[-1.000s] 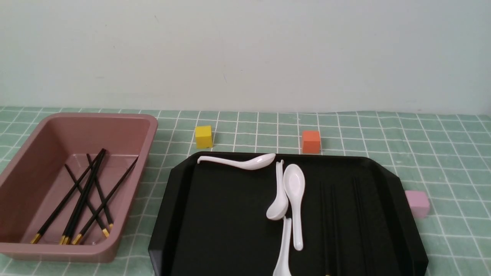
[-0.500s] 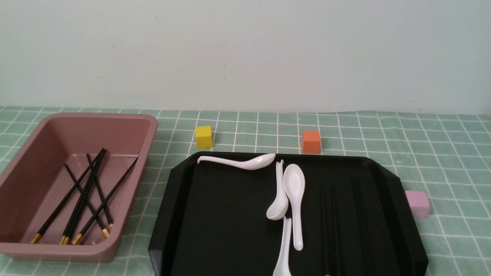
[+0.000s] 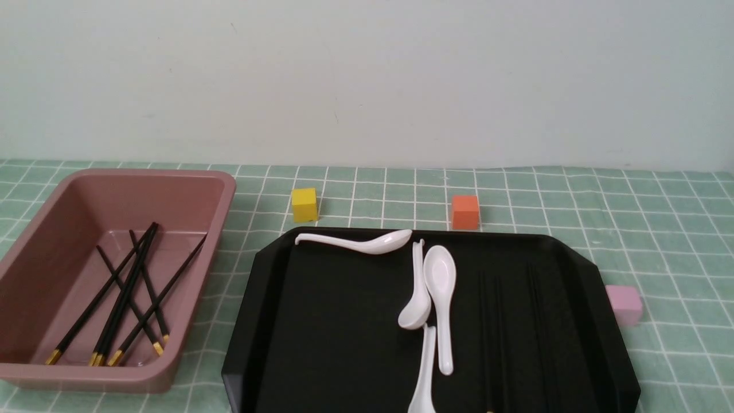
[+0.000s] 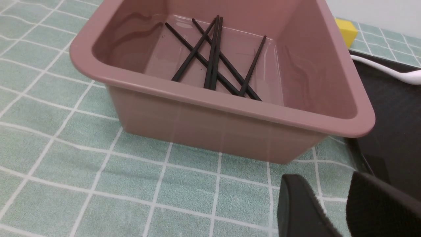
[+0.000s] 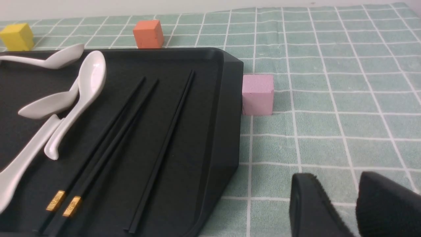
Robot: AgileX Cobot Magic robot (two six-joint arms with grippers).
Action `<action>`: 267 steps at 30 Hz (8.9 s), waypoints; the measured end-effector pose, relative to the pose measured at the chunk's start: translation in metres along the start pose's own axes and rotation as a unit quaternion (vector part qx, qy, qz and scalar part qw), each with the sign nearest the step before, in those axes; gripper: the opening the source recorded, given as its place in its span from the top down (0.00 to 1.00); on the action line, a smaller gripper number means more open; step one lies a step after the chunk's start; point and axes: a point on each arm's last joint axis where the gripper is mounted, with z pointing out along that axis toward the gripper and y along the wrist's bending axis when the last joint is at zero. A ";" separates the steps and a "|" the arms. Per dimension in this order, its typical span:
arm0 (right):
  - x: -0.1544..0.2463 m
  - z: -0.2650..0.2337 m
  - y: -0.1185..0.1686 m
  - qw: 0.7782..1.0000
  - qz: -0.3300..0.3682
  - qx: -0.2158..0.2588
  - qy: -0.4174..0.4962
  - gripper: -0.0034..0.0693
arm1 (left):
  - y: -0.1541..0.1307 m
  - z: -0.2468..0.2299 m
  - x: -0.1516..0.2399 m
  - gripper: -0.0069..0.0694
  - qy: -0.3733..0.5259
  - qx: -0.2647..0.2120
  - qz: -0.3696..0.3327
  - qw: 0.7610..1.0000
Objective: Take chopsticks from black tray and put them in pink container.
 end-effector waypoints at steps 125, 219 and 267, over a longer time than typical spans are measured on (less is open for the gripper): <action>-0.077 0.299 0.418 0.813 0.165 -0.417 0.371 0.87 | 0.000 0.000 0.000 0.60 0.000 0.000 0.000 1.000; -0.083 0.008 0.079 0.951 -0.041 -0.301 0.057 0.86 | 0.000 0.000 0.000 0.60 0.000 0.000 0.000 1.000; 0.000 0.000 -0.002 1.000 -0.004 0.017 -0.003 0.79 | 0.000 0.000 0.000 0.60 0.000 0.000 0.000 1.000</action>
